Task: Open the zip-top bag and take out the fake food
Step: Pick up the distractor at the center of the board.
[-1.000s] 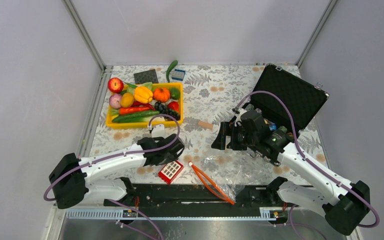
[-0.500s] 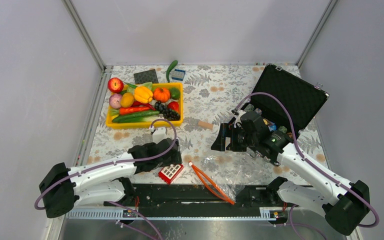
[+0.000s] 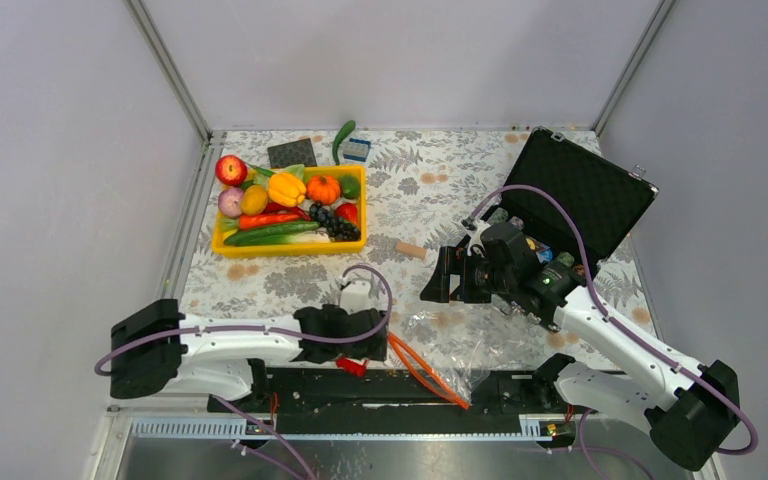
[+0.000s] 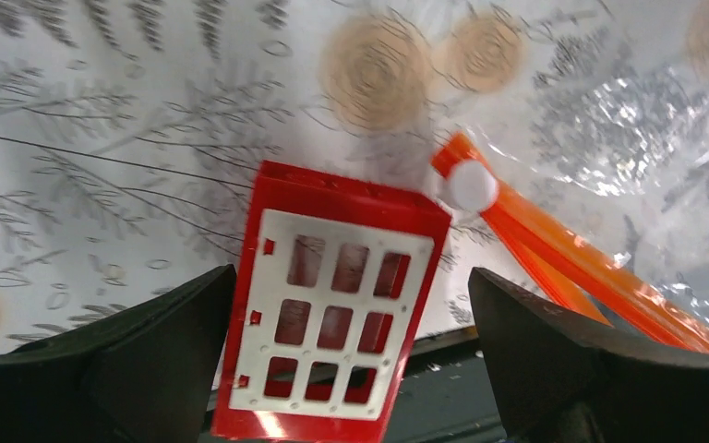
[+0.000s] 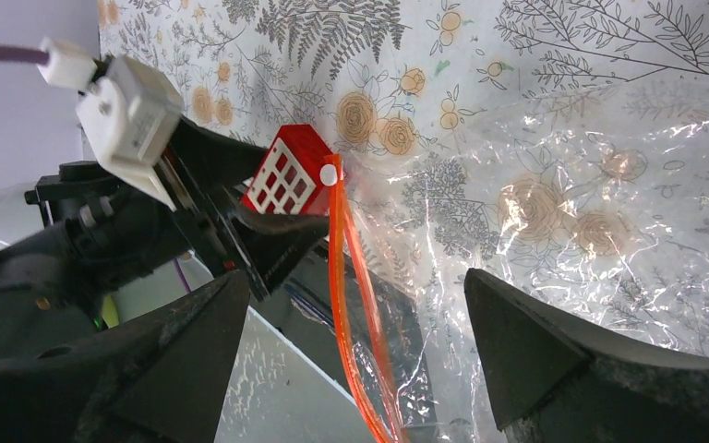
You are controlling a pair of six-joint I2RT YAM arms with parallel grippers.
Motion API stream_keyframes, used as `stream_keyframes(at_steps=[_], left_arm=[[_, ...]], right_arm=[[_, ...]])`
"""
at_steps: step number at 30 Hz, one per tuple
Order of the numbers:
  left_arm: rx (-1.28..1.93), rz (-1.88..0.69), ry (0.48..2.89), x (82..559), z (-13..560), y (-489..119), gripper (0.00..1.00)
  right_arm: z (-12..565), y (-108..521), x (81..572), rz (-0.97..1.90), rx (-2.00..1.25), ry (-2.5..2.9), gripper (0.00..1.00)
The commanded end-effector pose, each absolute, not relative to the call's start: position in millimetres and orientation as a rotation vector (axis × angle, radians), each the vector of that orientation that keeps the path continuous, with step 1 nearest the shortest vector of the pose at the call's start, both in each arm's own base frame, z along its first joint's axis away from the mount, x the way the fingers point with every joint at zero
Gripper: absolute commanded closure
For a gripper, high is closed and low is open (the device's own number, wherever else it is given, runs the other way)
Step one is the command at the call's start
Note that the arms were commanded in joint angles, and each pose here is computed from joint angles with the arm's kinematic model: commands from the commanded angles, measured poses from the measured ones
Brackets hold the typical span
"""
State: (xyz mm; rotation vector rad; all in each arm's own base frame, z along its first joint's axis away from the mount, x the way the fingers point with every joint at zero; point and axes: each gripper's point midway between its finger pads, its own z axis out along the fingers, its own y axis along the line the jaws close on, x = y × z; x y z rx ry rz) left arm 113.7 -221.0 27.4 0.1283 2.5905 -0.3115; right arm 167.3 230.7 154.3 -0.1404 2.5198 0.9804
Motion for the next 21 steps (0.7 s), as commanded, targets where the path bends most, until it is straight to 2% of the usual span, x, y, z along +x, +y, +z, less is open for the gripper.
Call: stream_keyframes(at_steps=[1, 9, 21], left_arm=[[0.109, -0.328, 2.579, 108, 35, -245, 0.02], [0.157, -0.124, 2.617, 91, 34, -225, 0.02], [0.016, -0.044, 2.589, 73, 24, -223, 0.02]], right_arm=[[161, 234, 166, 1.028, -0.156, 2.491, 0.05], [159, 236, 163, 1.050, -0.153, 2.499, 0.04], [159, 235, 161, 1.064, -0.143, 2.494, 0.03]])
